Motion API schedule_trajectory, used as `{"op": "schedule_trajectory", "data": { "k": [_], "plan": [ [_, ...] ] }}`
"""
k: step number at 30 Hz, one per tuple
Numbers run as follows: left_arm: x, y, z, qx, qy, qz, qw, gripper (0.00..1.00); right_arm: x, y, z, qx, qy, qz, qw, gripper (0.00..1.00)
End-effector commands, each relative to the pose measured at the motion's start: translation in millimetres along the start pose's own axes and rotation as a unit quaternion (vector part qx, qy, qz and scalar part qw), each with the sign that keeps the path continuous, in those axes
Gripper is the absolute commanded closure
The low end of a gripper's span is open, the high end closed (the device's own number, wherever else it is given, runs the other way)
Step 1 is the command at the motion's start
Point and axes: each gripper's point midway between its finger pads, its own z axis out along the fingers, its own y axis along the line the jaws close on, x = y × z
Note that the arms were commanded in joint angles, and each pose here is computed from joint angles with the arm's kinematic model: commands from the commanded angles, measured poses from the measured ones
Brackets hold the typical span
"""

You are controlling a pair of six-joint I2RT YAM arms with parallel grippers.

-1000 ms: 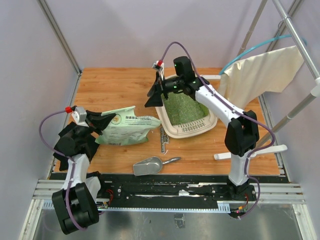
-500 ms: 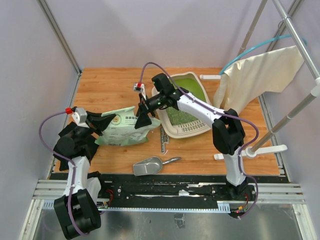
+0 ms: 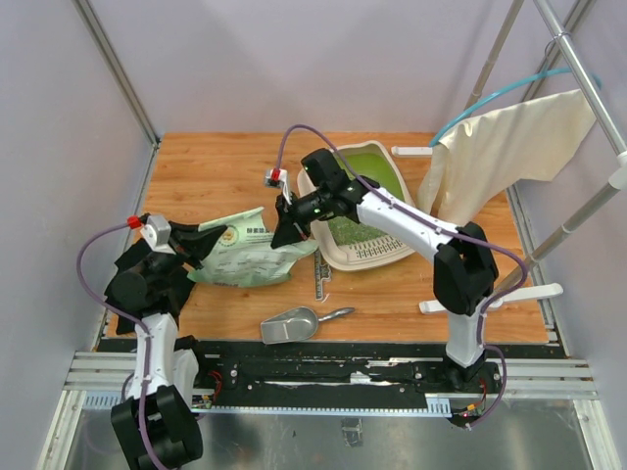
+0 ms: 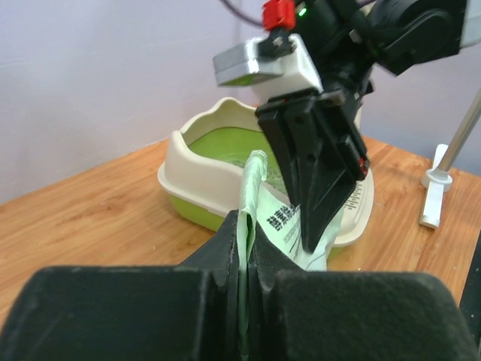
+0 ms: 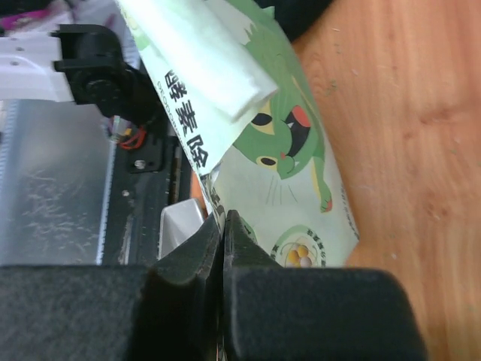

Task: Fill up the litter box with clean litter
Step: Close the cat litter bag at the center of the board.

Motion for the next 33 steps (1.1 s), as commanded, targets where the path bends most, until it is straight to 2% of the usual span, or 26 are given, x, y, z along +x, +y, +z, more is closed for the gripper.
{"op": "schedule_trajectory", "data": {
  "k": [1, 5, 9, 12, 14, 18, 21, 27, 30, 33],
  "plan": [
    [-11, 2, 1, -0.011, 0.0, 0.039, 0.999, 0.92, -8, -15, -29, 0.148, 0.008, -0.025, 0.989, 0.99],
    [1, 16, -4, -0.053, 0.025, 0.031, 0.998, 0.83, -17, -18, -35, 0.175, -0.003, -0.031, 0.984, 0.99],
    [27, 24, -9, -0.052, 0.084, 0.027, 0.995, 0.54, -3, -36, -28, 0.185, 0.025, -0.027, 0.982, 0.99],
    [33, 39, -12, -0.074, 0.112, 0.049, 0.99, 0.33, 2, -54, -24, 0.203, 0.033, -0.041, 0.978, 0.99],
    [35, 51, -14, -0.091, 0.13, 0.066, 0.985, 0.26, -3, -58, -18, 0.196, 0.028, -0.048, 0.979, 0.99],
    [37, 51, -8, -0.033, 0.173, 0.062, 0.982, 0.26, -9, -42, -7, 0.141, 0.016, -0.068, 0.987, 0.99],
    [39, 60, -4, -0.008, 0.198, 0.053, 0.979, 0.27, -7, -43, -9, 0.166, 0.026, -0.093, 0.981, 0.99],
    [6, 91, 5, -0.041, 0.22, 0.102, 0.969, 0.09, -1, -37, -5, 0.173, 0.038, -0.116, 0.977, 0.99],
    [0, 85, 12, 0.012, 0.229, 0.086, 0.97, 0.06, 0, -32, -3, 0.17, 0.042, -0.126, 0.976, 0.99],
    [15, 79, 15, 0.066, 0.256, 0.046, 0.963, 0.07, 2, -31, -1, 0.169, 0.044, -0.128, 0.976, 0.99]
  ]
}}
